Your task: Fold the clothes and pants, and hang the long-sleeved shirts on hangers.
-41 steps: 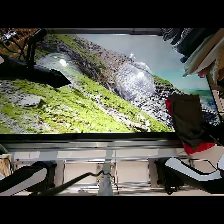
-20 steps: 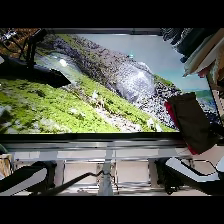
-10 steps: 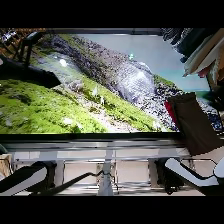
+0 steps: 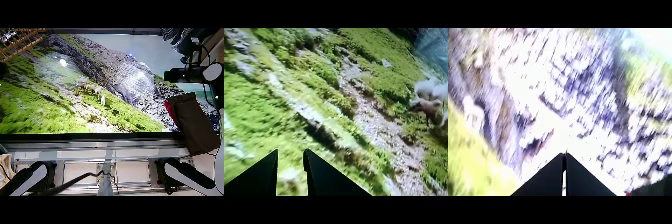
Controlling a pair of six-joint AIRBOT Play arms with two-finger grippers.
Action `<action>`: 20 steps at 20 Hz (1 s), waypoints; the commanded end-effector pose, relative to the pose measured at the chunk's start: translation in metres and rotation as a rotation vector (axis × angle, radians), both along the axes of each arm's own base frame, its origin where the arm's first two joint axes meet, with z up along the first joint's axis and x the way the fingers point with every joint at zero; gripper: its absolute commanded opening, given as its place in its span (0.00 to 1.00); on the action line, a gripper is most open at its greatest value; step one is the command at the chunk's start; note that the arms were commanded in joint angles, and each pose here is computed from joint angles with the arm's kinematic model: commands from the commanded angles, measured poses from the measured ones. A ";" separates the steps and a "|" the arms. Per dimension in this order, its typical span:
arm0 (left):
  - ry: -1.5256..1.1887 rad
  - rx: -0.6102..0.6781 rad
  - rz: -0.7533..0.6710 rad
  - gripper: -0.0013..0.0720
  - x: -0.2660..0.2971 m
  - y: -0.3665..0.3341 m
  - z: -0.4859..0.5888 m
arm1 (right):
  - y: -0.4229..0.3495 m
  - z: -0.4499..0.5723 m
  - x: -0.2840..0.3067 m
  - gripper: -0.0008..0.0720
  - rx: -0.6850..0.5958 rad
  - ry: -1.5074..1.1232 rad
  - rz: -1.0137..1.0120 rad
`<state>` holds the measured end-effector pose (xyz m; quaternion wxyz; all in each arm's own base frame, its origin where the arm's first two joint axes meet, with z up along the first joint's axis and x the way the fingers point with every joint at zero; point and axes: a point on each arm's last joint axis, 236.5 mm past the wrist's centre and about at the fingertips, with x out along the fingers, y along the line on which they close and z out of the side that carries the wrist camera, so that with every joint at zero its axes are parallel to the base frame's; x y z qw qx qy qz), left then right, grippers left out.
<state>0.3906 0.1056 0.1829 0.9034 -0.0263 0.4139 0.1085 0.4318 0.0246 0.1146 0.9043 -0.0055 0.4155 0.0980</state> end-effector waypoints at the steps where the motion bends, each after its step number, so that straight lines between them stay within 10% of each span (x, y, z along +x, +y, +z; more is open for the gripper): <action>1: -0.048 0.018 0.046 0.26 0.001 0.016 0.011 | 0.004 0.037 0.039 0.04 -0.101 -0.240 0.010; 20: -0.048 0.018 0.045 0.26 0.001 0.016 0.011 | 0.001 0.055 0.051 0.04 -0.102 -0.333 -0.010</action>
